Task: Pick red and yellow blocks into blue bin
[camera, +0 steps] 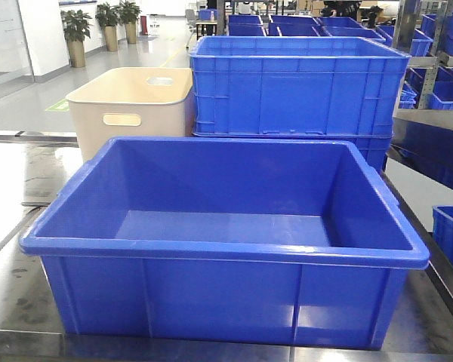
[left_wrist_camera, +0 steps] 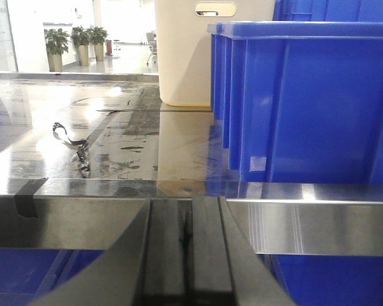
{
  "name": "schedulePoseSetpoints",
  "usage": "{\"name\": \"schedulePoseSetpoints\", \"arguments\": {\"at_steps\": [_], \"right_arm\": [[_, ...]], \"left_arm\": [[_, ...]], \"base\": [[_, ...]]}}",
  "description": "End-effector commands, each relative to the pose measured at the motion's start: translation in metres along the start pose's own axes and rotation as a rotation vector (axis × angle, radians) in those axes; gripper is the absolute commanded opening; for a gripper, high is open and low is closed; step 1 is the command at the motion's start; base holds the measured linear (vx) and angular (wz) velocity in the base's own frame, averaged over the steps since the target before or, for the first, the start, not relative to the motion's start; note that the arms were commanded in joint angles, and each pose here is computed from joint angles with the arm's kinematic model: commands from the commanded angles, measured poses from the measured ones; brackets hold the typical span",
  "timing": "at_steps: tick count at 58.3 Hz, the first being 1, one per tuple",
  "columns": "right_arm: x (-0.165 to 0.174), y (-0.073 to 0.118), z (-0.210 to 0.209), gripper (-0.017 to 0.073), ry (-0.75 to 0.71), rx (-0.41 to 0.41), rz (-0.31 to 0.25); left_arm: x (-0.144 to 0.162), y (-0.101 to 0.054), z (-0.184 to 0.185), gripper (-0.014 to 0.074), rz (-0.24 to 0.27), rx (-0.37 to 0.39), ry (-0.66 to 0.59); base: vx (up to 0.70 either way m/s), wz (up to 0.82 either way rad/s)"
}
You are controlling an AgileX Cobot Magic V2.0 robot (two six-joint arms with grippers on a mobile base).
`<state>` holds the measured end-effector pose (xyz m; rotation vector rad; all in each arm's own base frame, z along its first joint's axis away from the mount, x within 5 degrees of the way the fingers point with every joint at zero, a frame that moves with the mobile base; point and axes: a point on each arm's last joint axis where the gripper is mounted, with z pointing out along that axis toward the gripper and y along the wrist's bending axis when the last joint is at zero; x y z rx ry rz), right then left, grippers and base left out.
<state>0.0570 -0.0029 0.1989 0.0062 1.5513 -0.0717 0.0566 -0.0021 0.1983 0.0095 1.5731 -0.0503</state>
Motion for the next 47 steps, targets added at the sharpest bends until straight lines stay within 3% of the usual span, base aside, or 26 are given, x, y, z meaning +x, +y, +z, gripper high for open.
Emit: {"name": "schedulePoseSetpoints", "arguments": {"at_steps": [1, 47], "right_arm": [[-0.0068, 0.0002, -0.0012, -0.0010, -0.097, 0.001, -0.018], [-0.0069, 0.0002, -0.0011, -0.0010, -0.098, 0.002, -0.023]], "left_arm": [[-0.0137, -0.0010, -0.0026, 0.0000, -0.015, 0.014, -0.115], [-0.0137, -0.0010, -0.0026, 0.0001, -0.015, 0.014, -0.115]], "base": [[0.00, 0.00], [0.00, 0.00]]}}
